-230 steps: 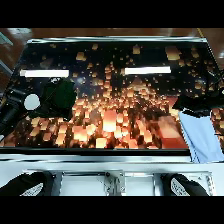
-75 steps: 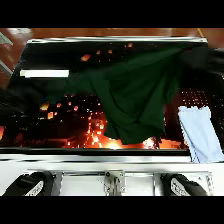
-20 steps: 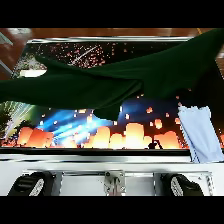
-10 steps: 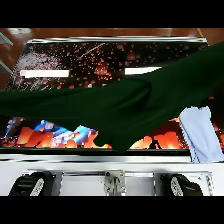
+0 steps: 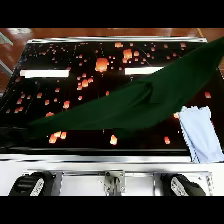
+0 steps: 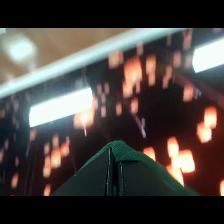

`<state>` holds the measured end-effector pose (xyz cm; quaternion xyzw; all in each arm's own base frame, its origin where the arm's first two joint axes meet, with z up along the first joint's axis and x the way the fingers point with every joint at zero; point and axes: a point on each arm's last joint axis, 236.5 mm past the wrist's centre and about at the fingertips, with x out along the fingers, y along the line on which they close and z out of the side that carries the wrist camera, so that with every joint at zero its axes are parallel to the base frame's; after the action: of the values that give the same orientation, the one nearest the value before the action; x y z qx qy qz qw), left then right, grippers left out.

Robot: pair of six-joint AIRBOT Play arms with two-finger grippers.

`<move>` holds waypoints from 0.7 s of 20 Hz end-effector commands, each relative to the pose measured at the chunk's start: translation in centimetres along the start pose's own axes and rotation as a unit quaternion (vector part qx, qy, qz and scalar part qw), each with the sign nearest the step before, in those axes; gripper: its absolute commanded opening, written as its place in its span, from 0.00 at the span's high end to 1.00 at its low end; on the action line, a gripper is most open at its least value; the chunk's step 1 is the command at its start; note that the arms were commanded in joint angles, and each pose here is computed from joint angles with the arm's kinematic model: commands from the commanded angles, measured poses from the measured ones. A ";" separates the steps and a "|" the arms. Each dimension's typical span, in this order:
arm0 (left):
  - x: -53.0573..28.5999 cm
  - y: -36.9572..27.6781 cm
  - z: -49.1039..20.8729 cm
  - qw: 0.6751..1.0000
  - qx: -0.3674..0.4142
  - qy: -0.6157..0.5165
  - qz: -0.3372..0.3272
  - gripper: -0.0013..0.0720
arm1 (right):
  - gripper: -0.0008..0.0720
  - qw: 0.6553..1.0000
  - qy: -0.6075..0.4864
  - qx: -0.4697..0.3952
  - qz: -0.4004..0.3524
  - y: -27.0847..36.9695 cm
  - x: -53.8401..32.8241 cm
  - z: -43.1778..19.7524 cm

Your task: Fold the shirts.

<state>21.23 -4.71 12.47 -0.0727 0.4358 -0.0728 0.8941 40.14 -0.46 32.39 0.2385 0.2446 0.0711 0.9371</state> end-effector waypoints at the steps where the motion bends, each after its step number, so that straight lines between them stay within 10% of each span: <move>1: 4.8 -3.2 -3.2 0.994 -0.058 0.033 -0.089 0.91 | 0.91 0.995 0.088 0.047 0.029 -2.6 9.7 -3.4; 8: 7.1 -3.8 -3.4 0.989 -0.095 0.024 -0.114 0.91 | 0.87 0.989 0.123 0.075 0.022 -4.1 28.7 -12.7; 9: 7.3 -3.7 -3.2 0.989 -0.096 0.022 -0.113 0.91 | 0.68 0.985 0.152 0.077 0.021 -4.3 29.4 -14.8; 10: 7.4 -3.3 -3.1 0.990 -0.092 0.019 -0.106 0.91 | 0.21 0.981 0.184 0.059 0.023 -4.6 29.2 -16.4; 11: 7.7 -2.7 -3.0 0.992 -0.083 0.017 -0.092 0.91 | 0.04 0.976 0.215 0.021 0.026 -5.2 28.4 -17.5; 14: 8.4 -1.6 -3.0 0.994 -0.075 0.021 -0.071 0.91 | 0.05 0.929 0.367 -0.022 -0.025 -10.7 21.7 -21.6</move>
<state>23.23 -8.91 5.05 -0.1831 0.4531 -0.1172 0.8645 54.74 6.92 5.40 0.2362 0.4519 0.1263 0.8509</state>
